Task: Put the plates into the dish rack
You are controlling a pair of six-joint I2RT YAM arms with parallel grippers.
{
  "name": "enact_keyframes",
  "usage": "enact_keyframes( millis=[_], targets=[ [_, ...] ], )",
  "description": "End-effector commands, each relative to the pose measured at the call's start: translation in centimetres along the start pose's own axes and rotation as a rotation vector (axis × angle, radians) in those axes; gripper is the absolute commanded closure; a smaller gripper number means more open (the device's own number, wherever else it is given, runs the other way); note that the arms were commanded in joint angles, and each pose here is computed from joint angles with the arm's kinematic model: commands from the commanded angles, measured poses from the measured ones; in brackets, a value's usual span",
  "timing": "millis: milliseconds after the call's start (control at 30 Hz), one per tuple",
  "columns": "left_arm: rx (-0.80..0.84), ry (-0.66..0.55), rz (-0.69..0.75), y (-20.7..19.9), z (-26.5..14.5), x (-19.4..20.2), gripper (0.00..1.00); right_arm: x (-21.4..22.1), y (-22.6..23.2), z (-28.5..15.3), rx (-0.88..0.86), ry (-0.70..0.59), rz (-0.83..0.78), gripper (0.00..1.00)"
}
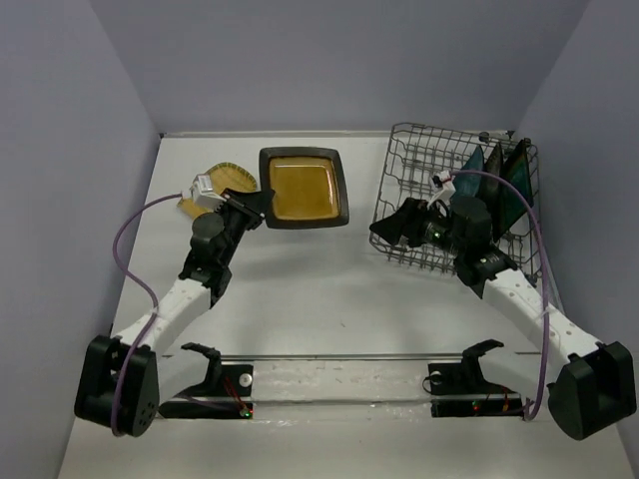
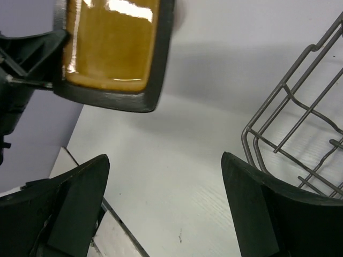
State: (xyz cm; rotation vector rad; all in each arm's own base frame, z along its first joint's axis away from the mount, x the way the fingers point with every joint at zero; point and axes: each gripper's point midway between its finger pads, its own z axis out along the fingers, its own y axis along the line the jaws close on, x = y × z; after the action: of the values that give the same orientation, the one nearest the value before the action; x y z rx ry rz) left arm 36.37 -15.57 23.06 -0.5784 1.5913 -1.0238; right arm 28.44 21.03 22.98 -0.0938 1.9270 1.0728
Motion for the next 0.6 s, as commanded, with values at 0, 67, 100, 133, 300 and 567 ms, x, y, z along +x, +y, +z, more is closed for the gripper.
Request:
enact_keyframes(
  millis=[0, 67, 100, 133, 300, 567],
  targets=[
    [0.284, -0.1, -0.056, -8.3, -3.9, -3.8, 0.94, -3.1, 2.8, 0.8, -0.079, -0.059, -0.039, 0.09],
    [0.313, -0.058, -0.05, -8.9, -4.8, -3.1, 0.94, -3.8, 3.3, 1.3, -0.097, -0.065, -0.041, 0.08],
    [0.328, -0.041, -0.045, -9.2, -5.3, -2.9, 0.94, -4.0, 3.6, 1.5, -0.112, -0.066, -0.035, 0.08],
    [0.342, -0.023, -0.038, -9.5, -5.6, -2.6, 0.94, -4.1, 3.9, 1.6, -0.131, -0.065, -0.033, 0.08],
    [0.41, 0.058, -0.022, -11.1, -7.9, -1.6, 0.94, -4.0, 6.3, 1.5, -0.275, -0.051, -0.032, 0.07],
    [0.56, 0.099, -0.053, -15.0, -11.4, -1.9, 0.94, -1.3, 6.6, 2.2, -0.34, 0.012, 0.032, 0.07]
  ],
)
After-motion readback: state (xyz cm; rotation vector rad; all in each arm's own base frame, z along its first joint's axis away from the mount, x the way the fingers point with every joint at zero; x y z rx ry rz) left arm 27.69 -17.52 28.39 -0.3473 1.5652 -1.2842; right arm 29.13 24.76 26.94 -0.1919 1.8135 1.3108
